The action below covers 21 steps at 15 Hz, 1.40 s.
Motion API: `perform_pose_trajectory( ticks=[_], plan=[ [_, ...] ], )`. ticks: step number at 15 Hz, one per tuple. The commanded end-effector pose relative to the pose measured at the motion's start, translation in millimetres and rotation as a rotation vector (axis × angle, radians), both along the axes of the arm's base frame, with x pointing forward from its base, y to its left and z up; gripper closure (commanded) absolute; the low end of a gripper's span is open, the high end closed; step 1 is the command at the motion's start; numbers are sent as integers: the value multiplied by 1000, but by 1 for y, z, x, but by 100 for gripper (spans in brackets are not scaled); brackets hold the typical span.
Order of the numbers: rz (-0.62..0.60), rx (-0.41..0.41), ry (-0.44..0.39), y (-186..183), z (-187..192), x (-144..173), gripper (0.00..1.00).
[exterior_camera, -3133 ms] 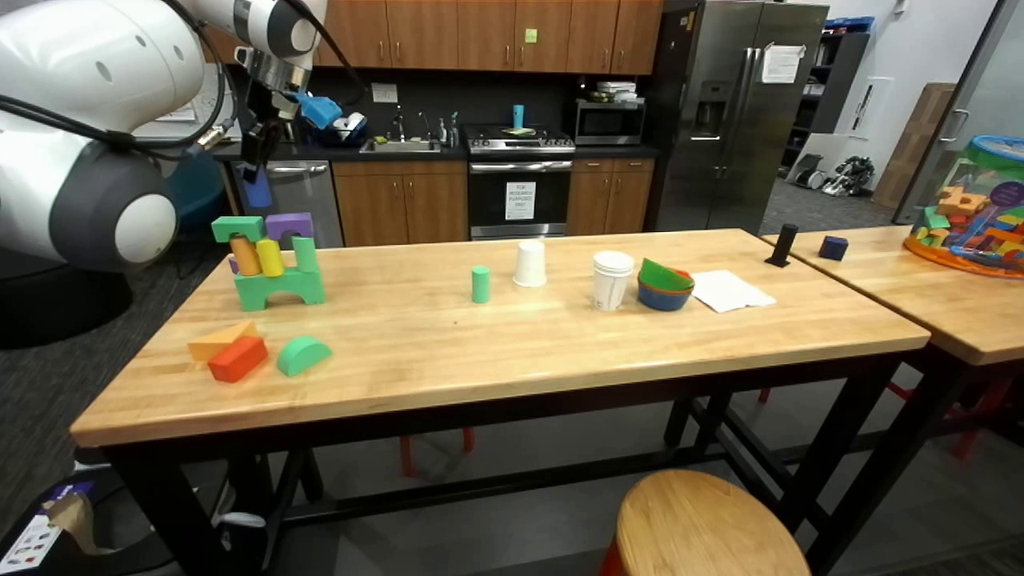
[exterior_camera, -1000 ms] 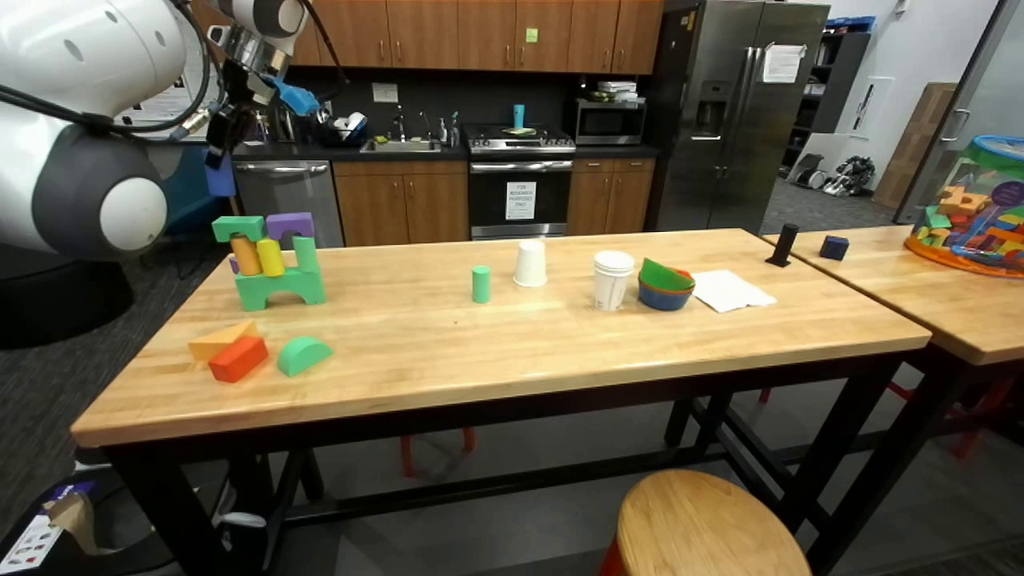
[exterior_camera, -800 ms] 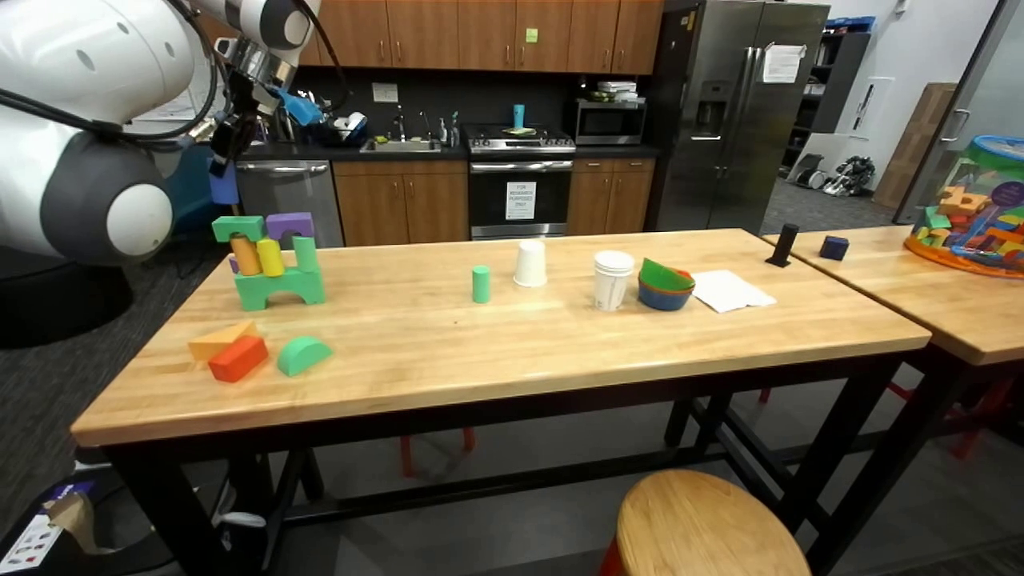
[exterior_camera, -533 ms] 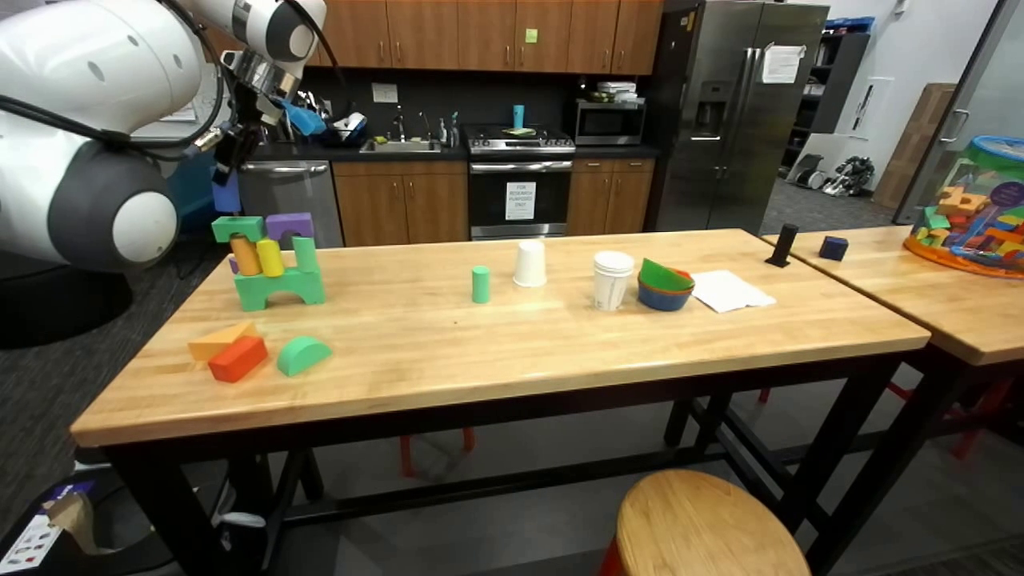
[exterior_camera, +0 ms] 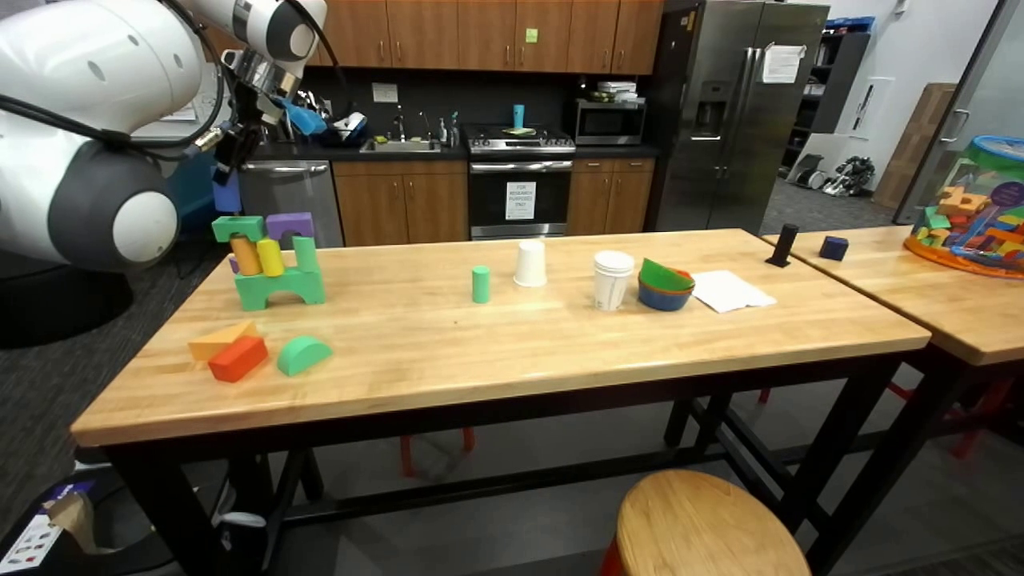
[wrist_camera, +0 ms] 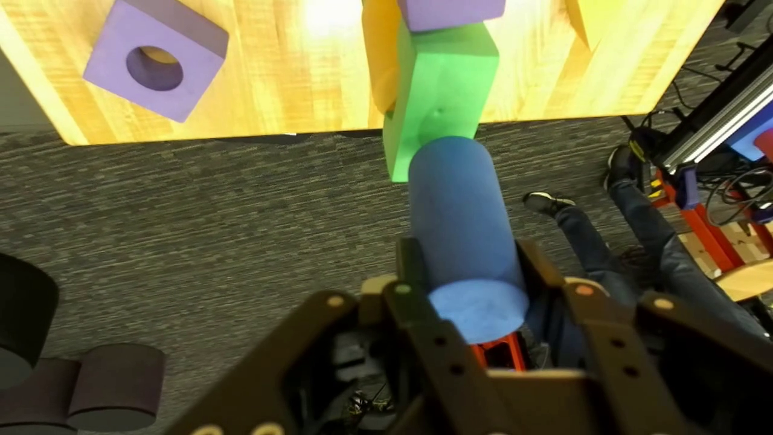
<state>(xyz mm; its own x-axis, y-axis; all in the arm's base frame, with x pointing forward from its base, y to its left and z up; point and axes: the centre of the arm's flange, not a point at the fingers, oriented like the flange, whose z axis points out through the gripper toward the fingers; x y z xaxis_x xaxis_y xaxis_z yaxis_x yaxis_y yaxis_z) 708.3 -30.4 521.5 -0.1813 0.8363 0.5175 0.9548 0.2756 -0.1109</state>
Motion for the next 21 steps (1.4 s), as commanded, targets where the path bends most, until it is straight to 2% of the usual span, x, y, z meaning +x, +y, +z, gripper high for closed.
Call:
perform_pose_trajectory(
  ticks=[1, 10, 17, 21],
  plan=[
    [-17, -4, 2, -4, 4, -13, 84],
    [-24, -7, 15, -7, 4, -20, 84],
    [-21, -34, -21, -6, 5, -26, 84],
    [11, -62, -8, -12, 3, -30, 84]
  ],
)
